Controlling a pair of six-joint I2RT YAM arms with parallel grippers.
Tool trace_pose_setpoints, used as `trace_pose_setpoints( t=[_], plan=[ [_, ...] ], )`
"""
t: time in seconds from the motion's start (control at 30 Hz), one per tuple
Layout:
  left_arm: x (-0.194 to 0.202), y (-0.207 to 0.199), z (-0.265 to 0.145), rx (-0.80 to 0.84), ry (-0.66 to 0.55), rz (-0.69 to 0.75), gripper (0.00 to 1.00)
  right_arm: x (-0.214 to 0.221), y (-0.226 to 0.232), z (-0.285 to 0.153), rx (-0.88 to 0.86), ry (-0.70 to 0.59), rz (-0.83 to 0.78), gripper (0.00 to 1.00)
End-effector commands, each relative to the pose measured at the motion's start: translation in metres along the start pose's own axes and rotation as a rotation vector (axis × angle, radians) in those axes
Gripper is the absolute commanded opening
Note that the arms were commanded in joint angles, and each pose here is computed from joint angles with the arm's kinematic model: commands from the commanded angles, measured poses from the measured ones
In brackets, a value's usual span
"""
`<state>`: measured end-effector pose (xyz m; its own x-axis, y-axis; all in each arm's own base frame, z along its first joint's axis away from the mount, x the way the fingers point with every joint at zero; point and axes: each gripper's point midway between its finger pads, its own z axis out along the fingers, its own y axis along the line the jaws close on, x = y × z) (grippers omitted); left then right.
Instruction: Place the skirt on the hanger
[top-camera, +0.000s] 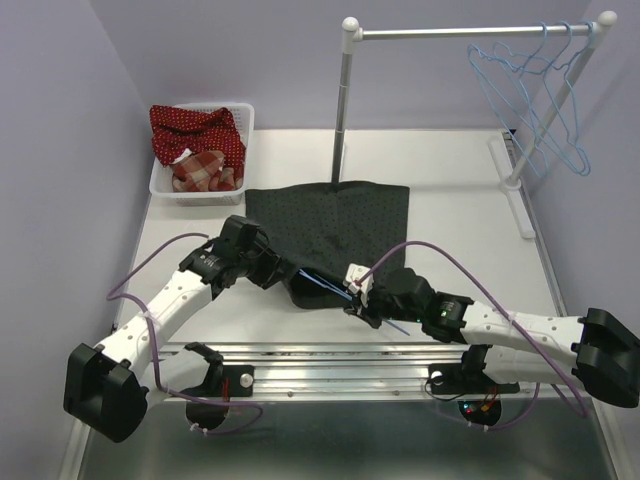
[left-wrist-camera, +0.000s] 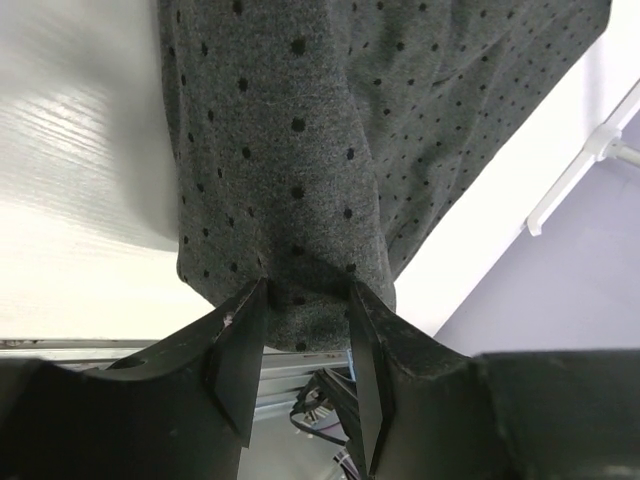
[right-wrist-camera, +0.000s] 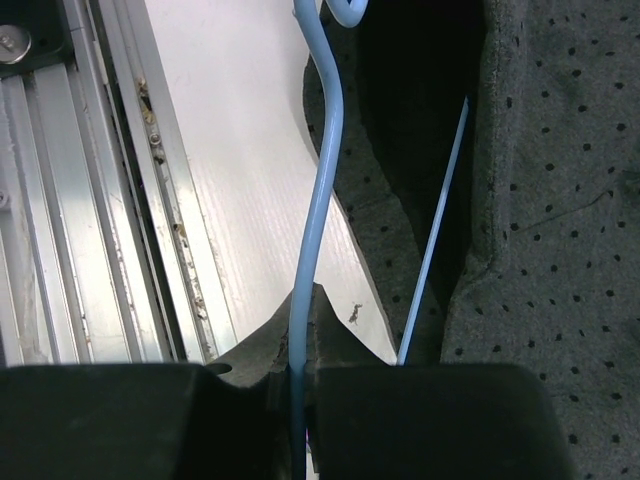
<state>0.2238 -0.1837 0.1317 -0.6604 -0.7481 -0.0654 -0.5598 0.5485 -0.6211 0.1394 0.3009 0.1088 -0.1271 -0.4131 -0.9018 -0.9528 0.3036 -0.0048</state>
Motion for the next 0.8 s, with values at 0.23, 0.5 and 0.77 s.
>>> trace_pose_setpoints(
  t=[0.23,0.5,0.77],
  plan=[
    [0.000,0.012,0.007,-0.003,-0.007,-0.028,0.49,-0.030,0.021,-0.001,-0.105,-0.096,-0.033,0.02],
    [0.000,0.011,0.005,0.007,-0.014,-0.036,0.50,-0.022,0.038,-0.001,-0.193,-0.051,-0.058,0.01],
    [-0.002,0.010,0.002,0.014,-0.024,-0.042,0.51,-0.011,0.048,0.004,-0.235,0.007,-0.071,0.01]
  ],
)
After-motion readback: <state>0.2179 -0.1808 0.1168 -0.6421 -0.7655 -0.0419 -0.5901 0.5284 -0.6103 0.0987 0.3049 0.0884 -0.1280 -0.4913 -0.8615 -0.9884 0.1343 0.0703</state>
